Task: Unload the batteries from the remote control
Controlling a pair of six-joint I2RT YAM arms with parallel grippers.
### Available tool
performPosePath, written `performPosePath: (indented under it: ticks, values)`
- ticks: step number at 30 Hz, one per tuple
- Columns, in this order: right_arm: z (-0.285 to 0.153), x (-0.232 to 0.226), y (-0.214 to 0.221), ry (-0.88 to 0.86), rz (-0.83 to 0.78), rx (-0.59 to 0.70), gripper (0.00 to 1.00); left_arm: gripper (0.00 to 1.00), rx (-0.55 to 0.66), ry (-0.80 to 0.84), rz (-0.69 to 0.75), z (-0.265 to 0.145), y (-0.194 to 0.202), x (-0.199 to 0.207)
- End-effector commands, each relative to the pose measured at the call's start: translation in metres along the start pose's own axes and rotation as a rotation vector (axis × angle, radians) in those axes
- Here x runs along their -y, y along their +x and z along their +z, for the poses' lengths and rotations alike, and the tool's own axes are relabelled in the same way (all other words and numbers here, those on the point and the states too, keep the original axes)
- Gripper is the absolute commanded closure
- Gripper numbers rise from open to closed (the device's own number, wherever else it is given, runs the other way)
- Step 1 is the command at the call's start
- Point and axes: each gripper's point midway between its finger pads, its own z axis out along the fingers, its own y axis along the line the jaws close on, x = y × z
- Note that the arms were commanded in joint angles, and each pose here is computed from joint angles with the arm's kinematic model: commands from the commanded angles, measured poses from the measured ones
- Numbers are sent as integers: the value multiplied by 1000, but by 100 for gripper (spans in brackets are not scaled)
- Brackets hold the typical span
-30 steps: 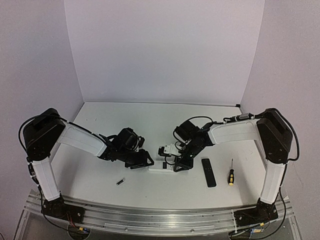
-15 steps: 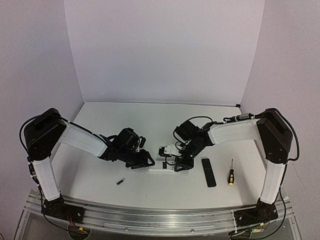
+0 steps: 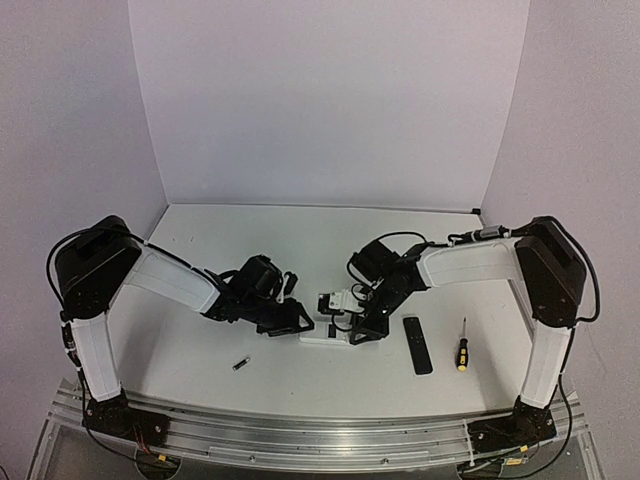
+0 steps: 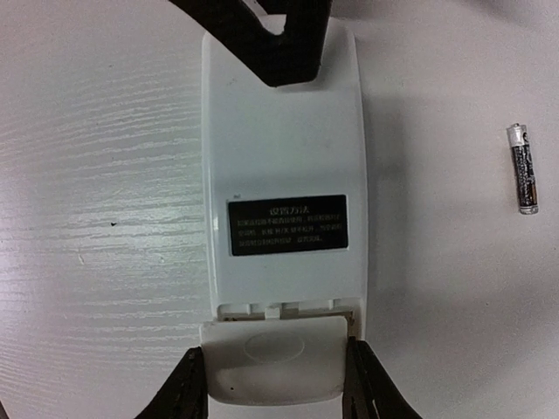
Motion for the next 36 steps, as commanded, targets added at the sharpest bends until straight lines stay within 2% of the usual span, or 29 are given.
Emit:
performPosePath:
  ticks: [1, 15, 27, 36]
  values:
    - [-23, 8, -20, 23, -13, 62, 76, 58, -125, -149, -34, 13, 37, -46]
    - [-22, 7, -7, -5, 39, 37, 76, 59, -142, -195, -47, 16, 40, -55]
    - [-18, -3, -3, -58, 88, 29, 76, 59, -143, -195, -56, 15, 40, -54]
    - [-13, 3, 0, -35, 85, 6, 76, 59, -146, -175, -55, 16, 41, -52]
